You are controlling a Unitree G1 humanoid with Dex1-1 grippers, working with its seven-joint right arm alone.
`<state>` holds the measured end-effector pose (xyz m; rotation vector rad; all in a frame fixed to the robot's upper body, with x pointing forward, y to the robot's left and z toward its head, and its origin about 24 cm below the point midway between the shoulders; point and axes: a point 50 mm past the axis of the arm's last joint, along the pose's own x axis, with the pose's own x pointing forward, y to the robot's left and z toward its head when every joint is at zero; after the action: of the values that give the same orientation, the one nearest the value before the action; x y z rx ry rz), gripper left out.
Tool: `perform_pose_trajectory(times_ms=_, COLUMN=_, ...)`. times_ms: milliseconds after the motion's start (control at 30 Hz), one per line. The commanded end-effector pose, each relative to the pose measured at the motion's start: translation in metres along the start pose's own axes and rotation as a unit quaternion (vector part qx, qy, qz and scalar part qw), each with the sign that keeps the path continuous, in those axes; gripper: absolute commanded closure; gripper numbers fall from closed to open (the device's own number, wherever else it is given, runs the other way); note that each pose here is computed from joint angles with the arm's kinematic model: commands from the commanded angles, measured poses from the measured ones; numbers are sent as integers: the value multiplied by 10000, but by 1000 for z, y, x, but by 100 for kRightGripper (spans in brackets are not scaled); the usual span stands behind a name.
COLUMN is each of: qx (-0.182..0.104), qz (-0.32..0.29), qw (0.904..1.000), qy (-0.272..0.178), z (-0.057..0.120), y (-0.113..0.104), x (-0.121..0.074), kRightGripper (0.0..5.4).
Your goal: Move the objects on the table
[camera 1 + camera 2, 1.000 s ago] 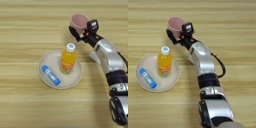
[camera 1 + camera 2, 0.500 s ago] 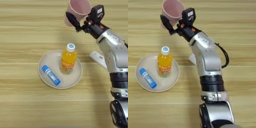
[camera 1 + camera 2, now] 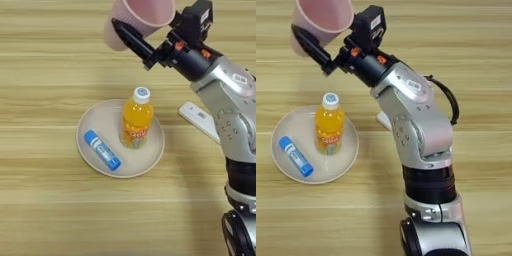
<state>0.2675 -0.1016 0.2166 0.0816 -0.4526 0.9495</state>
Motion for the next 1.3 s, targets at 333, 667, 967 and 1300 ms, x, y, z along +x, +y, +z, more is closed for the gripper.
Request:
perform_pose_trajectory(times_ms=333, qx=109, qz=1818, qw=9833, qy=-2, z=3, y=57, x=-7, kRightGripper=105)
perform_pose_trajectory(times_ms=667, qx=456, qz=2711, qw=9589, qy=703, z=-28, y=93, x=-29, kRightGripper=105)
perform_pose_trajectory(times_ms=967, qx=803, qz=3062, qw=9377, qy=1431, z=-67, y=116, x=-48, kRightGripper=105)
perform_pose_trajectory(times_ms=1300, qx=879, qz=3169, qw=9258, qy=1862, z=-98, y=122, x=-61, kRightGripper=105)
